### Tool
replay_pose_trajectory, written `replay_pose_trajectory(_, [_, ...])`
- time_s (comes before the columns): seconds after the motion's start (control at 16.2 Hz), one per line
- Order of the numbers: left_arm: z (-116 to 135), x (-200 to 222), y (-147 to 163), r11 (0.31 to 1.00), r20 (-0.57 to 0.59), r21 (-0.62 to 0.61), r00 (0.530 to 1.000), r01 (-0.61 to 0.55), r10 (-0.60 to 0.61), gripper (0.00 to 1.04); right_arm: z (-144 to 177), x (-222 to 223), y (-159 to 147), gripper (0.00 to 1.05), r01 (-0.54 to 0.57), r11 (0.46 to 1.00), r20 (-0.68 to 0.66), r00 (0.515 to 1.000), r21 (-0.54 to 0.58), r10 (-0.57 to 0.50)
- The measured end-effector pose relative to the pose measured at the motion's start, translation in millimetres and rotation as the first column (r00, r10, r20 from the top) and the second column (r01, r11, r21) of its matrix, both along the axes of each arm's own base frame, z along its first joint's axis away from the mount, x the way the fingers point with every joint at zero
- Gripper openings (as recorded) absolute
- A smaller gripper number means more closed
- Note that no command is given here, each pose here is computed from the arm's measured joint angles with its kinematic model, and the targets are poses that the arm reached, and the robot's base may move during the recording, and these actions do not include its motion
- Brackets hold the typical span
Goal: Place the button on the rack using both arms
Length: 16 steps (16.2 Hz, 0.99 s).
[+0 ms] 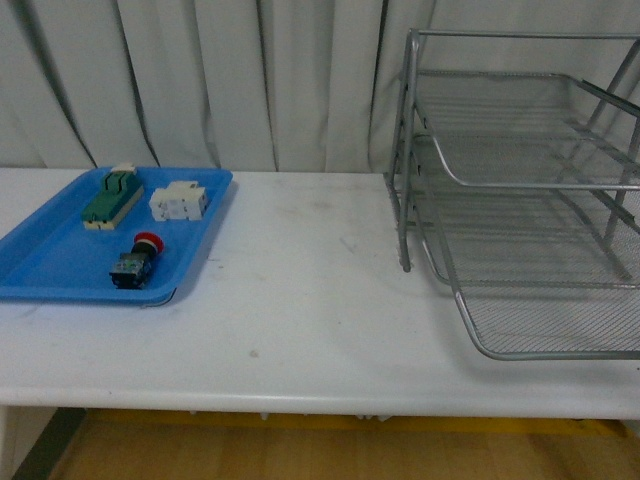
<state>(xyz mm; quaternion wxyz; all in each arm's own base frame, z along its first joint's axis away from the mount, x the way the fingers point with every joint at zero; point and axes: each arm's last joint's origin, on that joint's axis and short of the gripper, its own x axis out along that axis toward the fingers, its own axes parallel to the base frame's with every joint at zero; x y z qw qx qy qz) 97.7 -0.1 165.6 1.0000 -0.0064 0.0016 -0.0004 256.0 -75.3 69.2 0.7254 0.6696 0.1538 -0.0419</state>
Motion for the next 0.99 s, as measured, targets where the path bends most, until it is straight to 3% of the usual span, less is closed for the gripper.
replay_pose_trajectory(0.12, [0, 0, 0, 1.000, 0.000, 0.000, 1.000, 0.000, 0.000, 0.98, 11, -8, 2, 0.98, -0.011, 1.000, 0.029, 1.000, 0.007, 0.011])
replay_pose_trajectory(0.49, [0, 0, 0, 1.000, 0.000, 0.000, 1.000, 0.000, 0.000, 0.98, 58, -68, 0, 0.98, -0.007, 1.000, 0.194, 0.981, 0.028, 0.002])
replay_pose_trajectory(0.55, [0, 0, 0, 1.000, 0.000, 0.000, 1.000, 0.000, 0.000, 0.98, 73, -81, -5, 0.95, 0.021, 0.999, 0.238, 0.971, -0.027, -0.014])
replay_pose_trajectory(0.62, [0, 0, 0, 1.000, 0.001, 0.000, 1.000, 0.000, 0.000, 0.98, 90, -91, -5, 0.83, 0.107, 0.963, 0.246, 0.968, -0.248, -0.044])
replay_pose_trajectory(0.68, [0, 0, 0, 1.000, 0.000, 0.000, 1.000, 0.000, 0.000, 0.98, 110, -107, 0, 0.70, 0.131, 0.836, 0.281, 0.959, -0.533, 0.029])
replay_pose_trajectory(0.74, [0, 0, 0, 1.000, 0.000, 0.000, 1.000, 0.000, 0.000, 0.98, 126, -122, 9, 0.55, 0.141, 0.611, 0.275, 0.953, -0.779, 0.130])
replay_pose_trajectory(0.8, [0, 0, 0, 1.000, 0.000, 0.000, 1.000, 0.000, 0.000, 0.98, 130, -132, 14, 0.44, 0.139, 0.442, 0.245, 0.950, -0.886, 0.194])
replay_pose_trajectory(0.92, [0, 0, 0, 1.000, 0.000, 0.000, 1.000, 0.000, 0.000, 0.98, 130, -136, 17, 0.39, 0.142, 0.367, 0.233, 0.948, -0.919, 0.217])
replay_pose_trajectory(0.99, [0, 0, 0, 1.000, 0.000, 0.000, 1.000, 0.000, 0.000, 0.98, 129, -139, 19, 0.32, 0.146, 0.284, 0.217, 0.947, -0.948, 0.235])
